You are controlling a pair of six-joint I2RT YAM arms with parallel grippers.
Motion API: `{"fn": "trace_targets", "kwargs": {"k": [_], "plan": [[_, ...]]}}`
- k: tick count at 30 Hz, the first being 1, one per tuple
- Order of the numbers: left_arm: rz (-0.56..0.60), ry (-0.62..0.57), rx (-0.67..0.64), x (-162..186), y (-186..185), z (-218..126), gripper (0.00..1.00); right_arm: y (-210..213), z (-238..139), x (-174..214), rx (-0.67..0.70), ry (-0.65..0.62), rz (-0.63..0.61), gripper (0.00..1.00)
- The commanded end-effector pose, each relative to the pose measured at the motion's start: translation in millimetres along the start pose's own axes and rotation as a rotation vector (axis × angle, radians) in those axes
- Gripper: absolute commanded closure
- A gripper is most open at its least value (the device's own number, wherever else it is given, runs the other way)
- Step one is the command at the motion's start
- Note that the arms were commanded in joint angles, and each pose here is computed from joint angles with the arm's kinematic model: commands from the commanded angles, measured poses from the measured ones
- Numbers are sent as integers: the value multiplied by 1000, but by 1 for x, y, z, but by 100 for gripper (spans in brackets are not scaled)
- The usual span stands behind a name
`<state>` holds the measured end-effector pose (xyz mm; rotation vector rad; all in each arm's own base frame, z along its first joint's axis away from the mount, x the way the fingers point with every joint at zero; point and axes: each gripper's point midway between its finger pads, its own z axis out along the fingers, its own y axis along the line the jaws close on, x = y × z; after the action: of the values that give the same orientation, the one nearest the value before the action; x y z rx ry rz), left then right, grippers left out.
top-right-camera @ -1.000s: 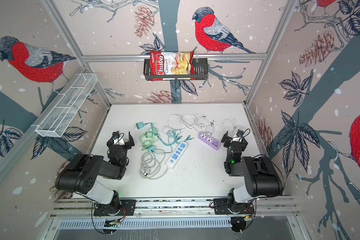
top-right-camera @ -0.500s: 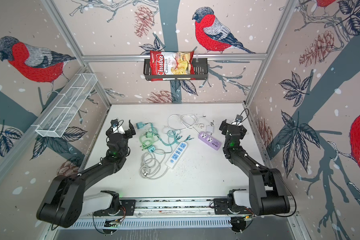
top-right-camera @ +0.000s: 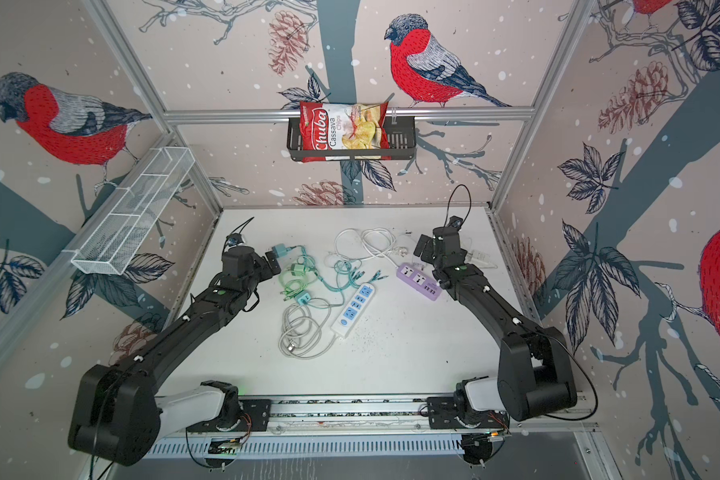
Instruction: Insert the plug
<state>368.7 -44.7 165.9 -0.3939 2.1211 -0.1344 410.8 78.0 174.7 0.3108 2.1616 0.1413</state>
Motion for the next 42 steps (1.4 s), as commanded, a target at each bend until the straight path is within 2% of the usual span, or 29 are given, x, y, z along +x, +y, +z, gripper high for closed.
{"fn": "trace_targets", "kwargs": {"k": [1, 9, 17, 23, 30, 35, 42], "plan": [[-27, 122, 72, 29, -12, 0, 2, -1, 3, 24, 42, 109, 3, 0], [50, 216, 110, 57, -31, -3, 2, 16, 11, 59, 11, 262, 5, 0], [307, 299, 257, 103, -109, -29, 2, 20, 5, 77, -37, 335, -2, 0], [471, 358, 459, 145, -177, -52, 3, 10, 7, 79, -24, 359, 3, 0], [637, 452, 548, 183, -221, -45, 5, -10, -10, 66, -41, 324, 66, 0], [760, 515, 548, 213, -233, -40, 5, -36, -20, 66, -12, 306, 106, 0], [858, 582, 432, 243, -222, -11, 5, -53, -29, 68, 10, 308, 120, 1]]}}
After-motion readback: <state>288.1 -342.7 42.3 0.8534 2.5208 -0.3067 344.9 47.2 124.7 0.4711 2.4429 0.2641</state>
